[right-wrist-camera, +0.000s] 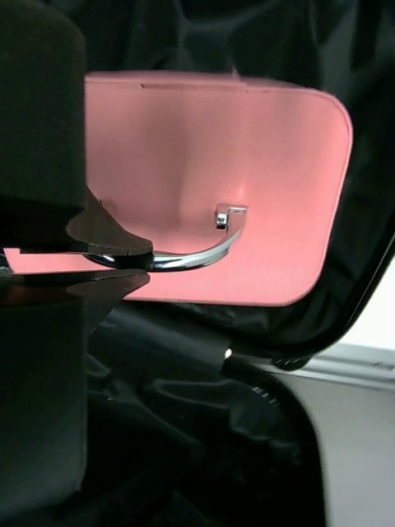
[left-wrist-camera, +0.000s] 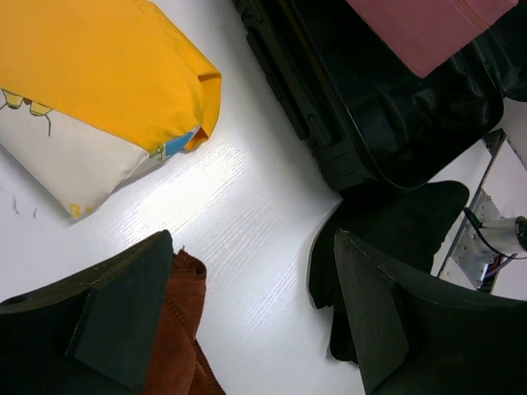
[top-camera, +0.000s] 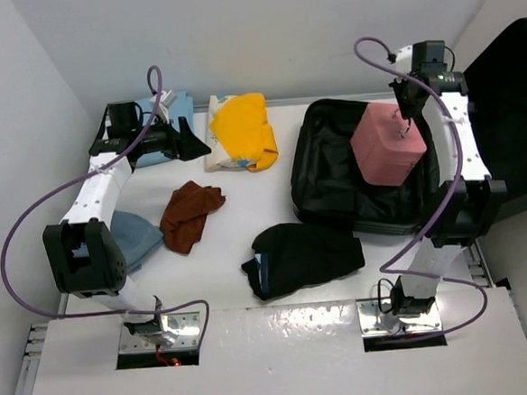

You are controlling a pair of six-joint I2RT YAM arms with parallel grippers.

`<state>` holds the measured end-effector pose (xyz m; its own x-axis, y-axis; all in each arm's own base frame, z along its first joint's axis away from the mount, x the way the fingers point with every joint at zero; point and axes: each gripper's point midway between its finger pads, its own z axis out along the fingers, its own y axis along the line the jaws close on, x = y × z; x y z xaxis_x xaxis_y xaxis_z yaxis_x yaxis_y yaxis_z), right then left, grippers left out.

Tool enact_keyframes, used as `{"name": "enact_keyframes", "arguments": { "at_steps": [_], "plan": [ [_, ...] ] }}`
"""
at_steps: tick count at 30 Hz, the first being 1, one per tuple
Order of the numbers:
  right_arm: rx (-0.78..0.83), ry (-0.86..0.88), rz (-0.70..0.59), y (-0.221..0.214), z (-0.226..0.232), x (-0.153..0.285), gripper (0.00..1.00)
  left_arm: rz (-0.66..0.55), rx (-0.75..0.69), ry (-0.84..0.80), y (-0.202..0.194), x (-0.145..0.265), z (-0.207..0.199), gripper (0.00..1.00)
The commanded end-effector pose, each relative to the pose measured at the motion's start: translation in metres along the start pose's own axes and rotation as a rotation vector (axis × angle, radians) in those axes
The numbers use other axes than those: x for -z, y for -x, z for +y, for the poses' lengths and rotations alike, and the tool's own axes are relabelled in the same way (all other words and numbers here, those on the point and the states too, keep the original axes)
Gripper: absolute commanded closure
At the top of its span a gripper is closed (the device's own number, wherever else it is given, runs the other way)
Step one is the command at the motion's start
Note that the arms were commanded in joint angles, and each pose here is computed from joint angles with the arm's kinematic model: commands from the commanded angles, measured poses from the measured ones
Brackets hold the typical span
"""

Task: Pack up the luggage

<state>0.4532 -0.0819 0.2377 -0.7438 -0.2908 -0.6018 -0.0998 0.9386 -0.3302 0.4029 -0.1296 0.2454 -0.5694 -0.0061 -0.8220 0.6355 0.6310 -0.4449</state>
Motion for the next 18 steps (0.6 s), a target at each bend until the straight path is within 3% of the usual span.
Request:
{"name": "enact_keyframes", "arguments": {
  "at_steps": [1, 12, 18],
  "plan": [
    [-0.17, -0.103, -0.137, 0.035, -0.042, 0.02, 1.0, -0.044, -0.052, -0.021, 0.021, 0.0, -0.007, 0.16],
    [-0.352, -0.155, -0.169, 0.04, -0.061, -0.012, 1.0, -0.023, 0.014, -0.023, 0.014, -0.014, 0.013, 0.16],
    [-0.354, -0.16, -0.189, 0.053, -0.064, -0.03, 1.0, -0.024, 0.025, -0.023, 0.015, -0.015, 0.014, 0.16]
  ]
}}
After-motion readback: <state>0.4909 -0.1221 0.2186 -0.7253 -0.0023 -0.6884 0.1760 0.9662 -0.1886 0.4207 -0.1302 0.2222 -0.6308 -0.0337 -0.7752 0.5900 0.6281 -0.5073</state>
